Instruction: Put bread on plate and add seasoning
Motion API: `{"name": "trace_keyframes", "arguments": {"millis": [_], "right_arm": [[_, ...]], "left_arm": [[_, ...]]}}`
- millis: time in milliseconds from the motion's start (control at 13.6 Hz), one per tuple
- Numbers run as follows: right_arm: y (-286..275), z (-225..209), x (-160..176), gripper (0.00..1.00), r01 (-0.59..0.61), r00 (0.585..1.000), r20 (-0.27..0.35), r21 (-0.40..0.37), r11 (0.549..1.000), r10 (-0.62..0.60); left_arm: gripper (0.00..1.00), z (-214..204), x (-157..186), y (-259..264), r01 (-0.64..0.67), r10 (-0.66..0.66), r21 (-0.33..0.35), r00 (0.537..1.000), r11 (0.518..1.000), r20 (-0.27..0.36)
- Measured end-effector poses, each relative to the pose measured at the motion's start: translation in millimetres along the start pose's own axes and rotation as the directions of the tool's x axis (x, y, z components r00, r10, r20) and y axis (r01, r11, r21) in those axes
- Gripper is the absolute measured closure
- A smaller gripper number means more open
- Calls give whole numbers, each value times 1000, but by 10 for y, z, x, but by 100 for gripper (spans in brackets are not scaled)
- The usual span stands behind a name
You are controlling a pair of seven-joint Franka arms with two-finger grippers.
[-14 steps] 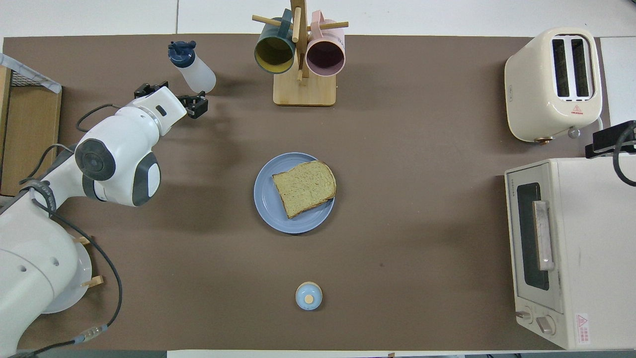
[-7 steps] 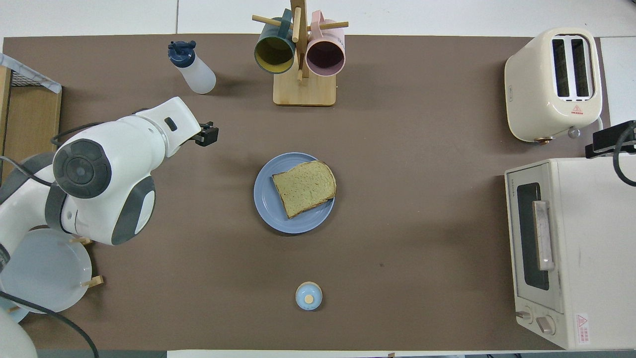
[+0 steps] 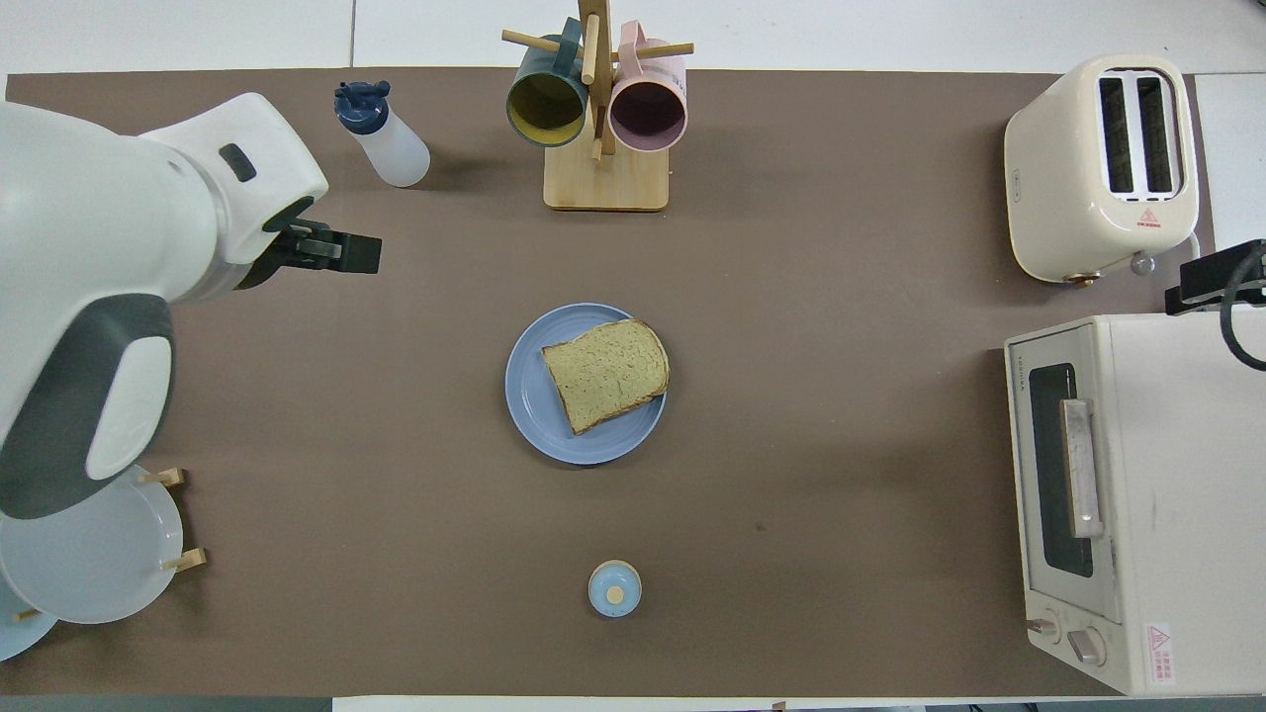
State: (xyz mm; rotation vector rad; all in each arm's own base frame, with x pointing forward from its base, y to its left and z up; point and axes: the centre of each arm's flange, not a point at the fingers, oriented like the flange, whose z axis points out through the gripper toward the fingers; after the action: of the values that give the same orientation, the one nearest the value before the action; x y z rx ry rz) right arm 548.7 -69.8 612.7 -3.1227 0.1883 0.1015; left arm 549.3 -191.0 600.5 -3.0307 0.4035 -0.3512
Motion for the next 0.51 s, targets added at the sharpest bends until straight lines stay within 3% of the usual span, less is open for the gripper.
{"name": "trace_keyframes", "arguments": {"millis": [294, 514], "right_arm": [[0, 0, 0, 0, 0, 1000, 0, 0, 1000, 0], [0, 0, 0, 0, 0, 1000, 0, 0, 1000, 0]], "left_arm": [[0, -168, -91, -634, -72, 71, 4, 991, 997, 114], [0, -352, -249, -988, -131, 130, -7, 980, 991, 151]]}}
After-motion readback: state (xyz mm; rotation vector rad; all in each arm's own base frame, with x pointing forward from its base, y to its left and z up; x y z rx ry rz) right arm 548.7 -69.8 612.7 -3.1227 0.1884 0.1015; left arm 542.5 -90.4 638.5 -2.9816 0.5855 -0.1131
